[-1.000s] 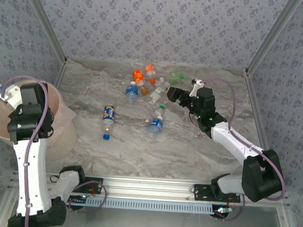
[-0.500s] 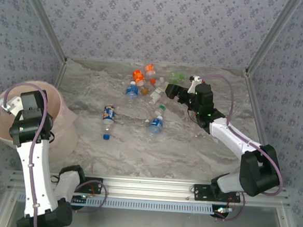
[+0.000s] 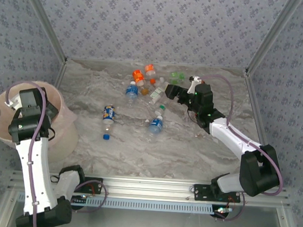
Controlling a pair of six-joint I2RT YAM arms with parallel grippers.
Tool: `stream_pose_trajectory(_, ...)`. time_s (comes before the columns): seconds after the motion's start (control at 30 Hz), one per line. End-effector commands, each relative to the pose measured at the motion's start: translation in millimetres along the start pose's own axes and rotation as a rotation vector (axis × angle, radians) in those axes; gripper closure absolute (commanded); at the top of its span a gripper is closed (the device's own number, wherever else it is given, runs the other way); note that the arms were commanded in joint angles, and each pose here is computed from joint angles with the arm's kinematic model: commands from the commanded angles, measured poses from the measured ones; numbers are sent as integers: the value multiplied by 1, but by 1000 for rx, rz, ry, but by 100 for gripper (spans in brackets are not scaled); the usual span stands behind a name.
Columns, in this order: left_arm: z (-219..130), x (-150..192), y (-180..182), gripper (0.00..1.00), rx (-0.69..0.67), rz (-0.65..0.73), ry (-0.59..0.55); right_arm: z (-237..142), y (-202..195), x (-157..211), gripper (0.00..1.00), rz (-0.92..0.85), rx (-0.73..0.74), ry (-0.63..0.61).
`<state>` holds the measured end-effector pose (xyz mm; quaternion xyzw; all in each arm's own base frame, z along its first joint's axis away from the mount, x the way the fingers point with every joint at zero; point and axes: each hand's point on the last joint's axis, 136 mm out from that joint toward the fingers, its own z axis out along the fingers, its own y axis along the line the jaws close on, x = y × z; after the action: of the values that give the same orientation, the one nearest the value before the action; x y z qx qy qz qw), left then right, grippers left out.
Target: Put the plastic bottles in the bin
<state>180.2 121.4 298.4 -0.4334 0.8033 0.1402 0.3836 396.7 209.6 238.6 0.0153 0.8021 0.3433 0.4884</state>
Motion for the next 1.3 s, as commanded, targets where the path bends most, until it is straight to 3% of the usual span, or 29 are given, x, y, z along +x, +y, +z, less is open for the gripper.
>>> stream_pose_trajectory(0.0,-15,-11,-20,9,132,1,-14,1,-12,10,0,21,65,32)
stream_pose_trajectory(0.27,-23,-16,-54,2,267,23,21,-4,-40,41,0,120,175,100)
stream_pose_trajectory(0.47,-44,-30,-71,2,319,55,-52,-5,-39,45,0,127,165,121)
stream_pose_trajectory(0.6,-66,-31,-102,2,466,105,-57,-5,-38,43,0,129,170,114)
stream_pose_trajectory(0.7,-86,-25,-138,2,628,168,-51,-9,-46,56,0,309,241,149)
stream_pose_trajectory(0.93,-131,11,-218,2,988,321,48,-18,-47,82,0,351,335,227)
stream_pose_trajectory(1.27,-139,100,-280,2,1049,586,194,-30,-55,72,0,364,344,172)
